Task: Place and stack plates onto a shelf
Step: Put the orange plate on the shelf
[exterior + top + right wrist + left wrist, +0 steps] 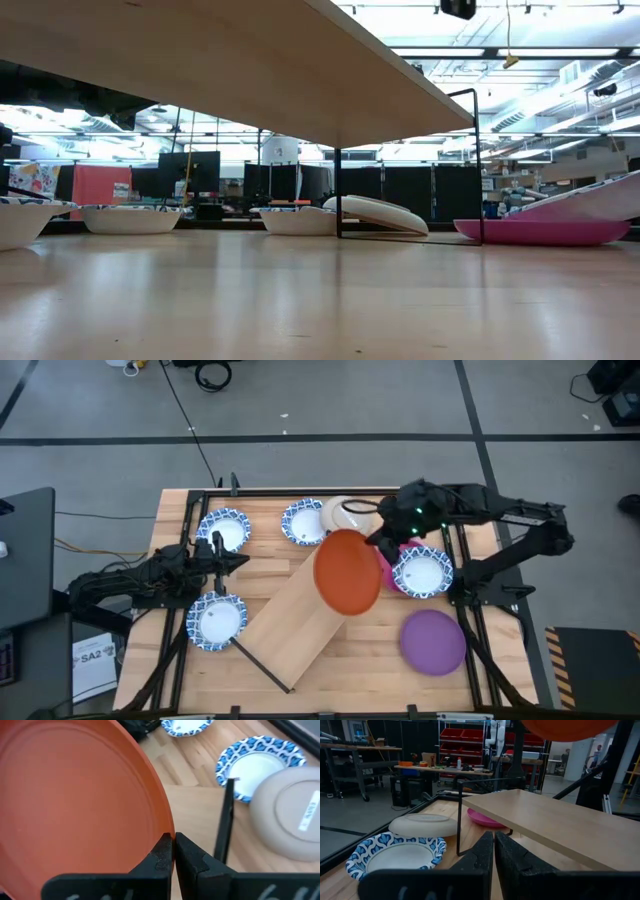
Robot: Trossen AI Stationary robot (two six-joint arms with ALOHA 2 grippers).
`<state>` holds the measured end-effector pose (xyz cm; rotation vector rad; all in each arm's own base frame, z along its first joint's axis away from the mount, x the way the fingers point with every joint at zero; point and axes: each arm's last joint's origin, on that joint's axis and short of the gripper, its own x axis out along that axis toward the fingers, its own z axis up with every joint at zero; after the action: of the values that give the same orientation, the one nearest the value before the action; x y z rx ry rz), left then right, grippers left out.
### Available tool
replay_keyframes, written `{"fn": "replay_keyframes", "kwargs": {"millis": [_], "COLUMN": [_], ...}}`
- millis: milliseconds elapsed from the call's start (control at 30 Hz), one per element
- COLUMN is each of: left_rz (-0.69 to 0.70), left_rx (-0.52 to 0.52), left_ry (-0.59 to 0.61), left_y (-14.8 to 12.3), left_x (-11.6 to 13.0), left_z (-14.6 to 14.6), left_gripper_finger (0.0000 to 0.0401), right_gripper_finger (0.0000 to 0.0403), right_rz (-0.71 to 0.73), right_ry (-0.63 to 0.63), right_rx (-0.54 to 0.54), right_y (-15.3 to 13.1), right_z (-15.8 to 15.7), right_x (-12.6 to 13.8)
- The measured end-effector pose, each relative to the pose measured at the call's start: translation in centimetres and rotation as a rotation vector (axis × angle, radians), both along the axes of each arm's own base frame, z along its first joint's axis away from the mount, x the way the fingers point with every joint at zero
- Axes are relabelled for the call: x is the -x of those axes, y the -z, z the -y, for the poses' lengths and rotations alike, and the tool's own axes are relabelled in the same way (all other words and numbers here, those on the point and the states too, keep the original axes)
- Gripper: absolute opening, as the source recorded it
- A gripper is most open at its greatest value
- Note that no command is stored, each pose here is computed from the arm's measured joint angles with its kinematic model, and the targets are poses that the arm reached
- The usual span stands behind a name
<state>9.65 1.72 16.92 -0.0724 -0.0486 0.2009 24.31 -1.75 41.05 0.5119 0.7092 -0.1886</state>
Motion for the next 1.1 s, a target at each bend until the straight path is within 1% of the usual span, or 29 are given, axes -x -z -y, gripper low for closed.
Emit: {"fn": "replay_keyframes", "kwargs": {"millis": [100,233,433,600,867,967,1100], "left_rz": [0.0,0.0,0.0,0.0,0.0,0.0,0.0], "left_rx": [0.0,0.0,0.0,0.0,0.0,0.0,0.0], "left_ry": [0.0,0.0,0.0,0.0,0.0,0.0,0.0], "left_y": [0.0,0.0,0.0,0.0,0.0,0.0,0.0], "left_x": [0.0,0.0,0.0,0.0,0.0,0.0,0.0], "left_z": [0.0,0.0,0.0,0.0,0.0,0.0,0.0], "left_gripper_finger": [0.0023,0.0023,0.0023,0.0023,0.0023,0.0023,0.0023], "right_gripper_finger": [0.0013,0.0014,0.0014,0.0014,0.0015,0.0015,0.0015], "right_rz": [-0.053,-0.14,-0.299,-0.381,-0.444,-0.447,-0.444], "right_ry": [-0.01,-0.035,-0.06,-0.08,-0.11,-0.119,-0.111], "right_rx": [0.021,0.035,0.021,0.014,0.005,-0.01,0.0], "right_y": [0.2,1.2,4.2,6.4,8.6,8.7,8.6], "right_z": [1.0,2.1,3.4,4.3,5.2,5.3,5.3], "right_x": [-1.2,-2.7,-4.9,-6.6,-8.2,-8.2,-8.1]}}
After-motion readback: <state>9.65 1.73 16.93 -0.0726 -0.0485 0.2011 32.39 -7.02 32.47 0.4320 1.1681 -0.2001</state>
